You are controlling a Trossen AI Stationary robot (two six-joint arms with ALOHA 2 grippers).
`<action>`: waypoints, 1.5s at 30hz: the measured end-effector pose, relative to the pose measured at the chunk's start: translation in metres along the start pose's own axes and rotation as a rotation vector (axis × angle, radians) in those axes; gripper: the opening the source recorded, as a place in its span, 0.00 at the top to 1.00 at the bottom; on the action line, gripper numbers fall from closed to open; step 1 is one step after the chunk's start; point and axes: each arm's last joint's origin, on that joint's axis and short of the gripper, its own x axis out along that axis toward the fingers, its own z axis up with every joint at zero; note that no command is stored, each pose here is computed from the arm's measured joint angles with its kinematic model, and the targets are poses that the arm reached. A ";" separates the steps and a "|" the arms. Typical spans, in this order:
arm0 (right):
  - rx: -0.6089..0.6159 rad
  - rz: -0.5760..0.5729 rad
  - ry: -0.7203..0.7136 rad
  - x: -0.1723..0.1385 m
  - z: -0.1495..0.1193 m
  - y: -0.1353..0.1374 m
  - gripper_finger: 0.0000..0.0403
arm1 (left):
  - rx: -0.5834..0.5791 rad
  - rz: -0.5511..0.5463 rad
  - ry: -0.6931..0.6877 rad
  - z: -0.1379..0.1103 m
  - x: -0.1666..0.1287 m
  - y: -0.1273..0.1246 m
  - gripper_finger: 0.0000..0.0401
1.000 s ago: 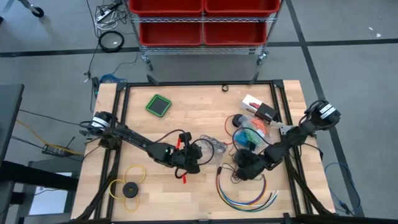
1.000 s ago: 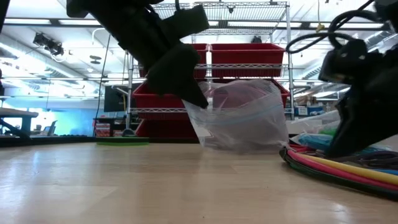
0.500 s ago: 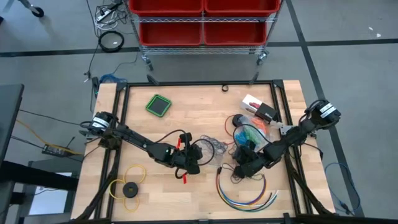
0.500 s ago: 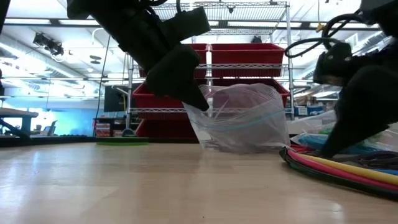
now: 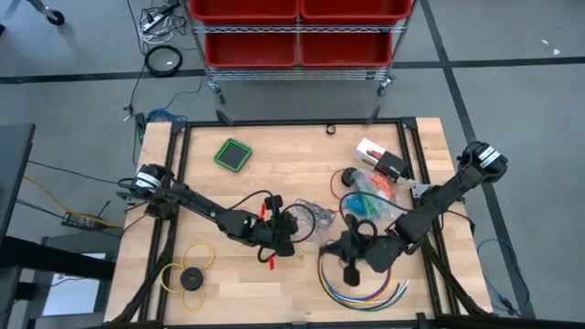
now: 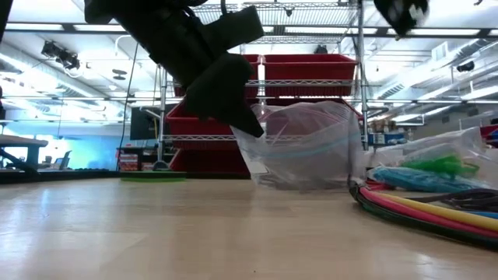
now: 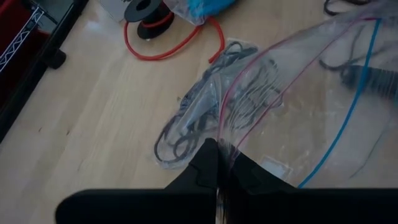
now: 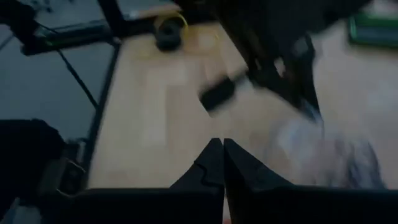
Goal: Sort rubber bands
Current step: Put the black rubber band into the transparent zip bag
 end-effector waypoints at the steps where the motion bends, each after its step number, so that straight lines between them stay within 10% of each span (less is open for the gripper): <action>1: -0.019 0.010 -0.014 0.000 0.007 0.004 1.00 | 0.000 0.001 0.001 0.000 0.000 0.000 0.98; 16: -0.195 0.064 -0.120 0.011 0.080 0.018 1.00 | -0.001 -0.031 0.008 0.000 0.000 -0.001 0.98; 45: -0.203 0.071 0.034 0.010 0.060 0.021 1.00 | -0.058 -0.433 0.040 0.038 -0.015 -0.009 0.98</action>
